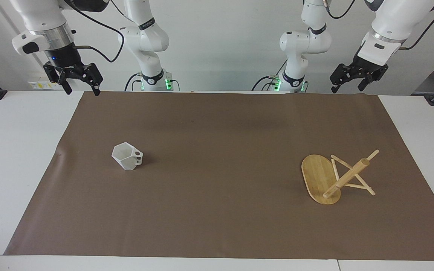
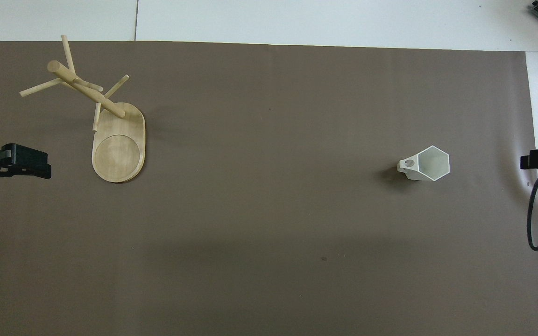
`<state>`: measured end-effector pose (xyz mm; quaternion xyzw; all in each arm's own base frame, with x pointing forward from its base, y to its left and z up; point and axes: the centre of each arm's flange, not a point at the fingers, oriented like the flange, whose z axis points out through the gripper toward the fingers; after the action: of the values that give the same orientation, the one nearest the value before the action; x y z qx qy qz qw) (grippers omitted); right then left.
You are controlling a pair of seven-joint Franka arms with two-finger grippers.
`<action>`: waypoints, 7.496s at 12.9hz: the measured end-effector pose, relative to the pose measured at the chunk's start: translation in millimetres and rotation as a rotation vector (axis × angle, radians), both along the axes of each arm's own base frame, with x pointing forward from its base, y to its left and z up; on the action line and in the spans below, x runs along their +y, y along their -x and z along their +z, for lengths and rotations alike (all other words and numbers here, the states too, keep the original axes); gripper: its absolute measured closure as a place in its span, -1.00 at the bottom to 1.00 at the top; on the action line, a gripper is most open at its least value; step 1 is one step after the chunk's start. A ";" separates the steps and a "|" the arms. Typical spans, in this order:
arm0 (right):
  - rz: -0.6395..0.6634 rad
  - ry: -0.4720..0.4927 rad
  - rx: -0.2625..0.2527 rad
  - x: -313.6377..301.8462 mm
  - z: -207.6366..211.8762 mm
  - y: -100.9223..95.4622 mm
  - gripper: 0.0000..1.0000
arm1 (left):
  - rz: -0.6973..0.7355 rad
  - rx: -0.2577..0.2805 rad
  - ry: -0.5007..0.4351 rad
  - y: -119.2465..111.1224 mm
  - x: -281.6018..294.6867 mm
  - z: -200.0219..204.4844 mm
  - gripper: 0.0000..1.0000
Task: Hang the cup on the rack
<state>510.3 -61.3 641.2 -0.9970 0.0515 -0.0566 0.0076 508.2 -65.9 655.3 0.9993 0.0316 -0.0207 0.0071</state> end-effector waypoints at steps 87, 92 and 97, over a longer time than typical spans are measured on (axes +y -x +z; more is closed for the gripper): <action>-0.007 -0.011 0.127 14.5 -267.0 -80.1 -0.90 | -0.100 -0.003 -0.023 0.1 7.3 -1.4 -1.00; 0.055 -0.009 0.134 13.3 -270.9 -77.8 -0.80 | -0.100 -0.003 -0.023 0.1 7.3 -1.4 -1.00; 0.049 -0.007 0.119 9.9 -269.9 -79.1 -0.02 | -0.101 -0.003 -0.024 0.2 6.7 -1.4 -1.00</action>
<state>589.4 -51.4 371.2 -0.9996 0.0277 0.0029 0.0092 508.0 -59.1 653.8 0.9996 -0.0187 -0.0189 -0.0057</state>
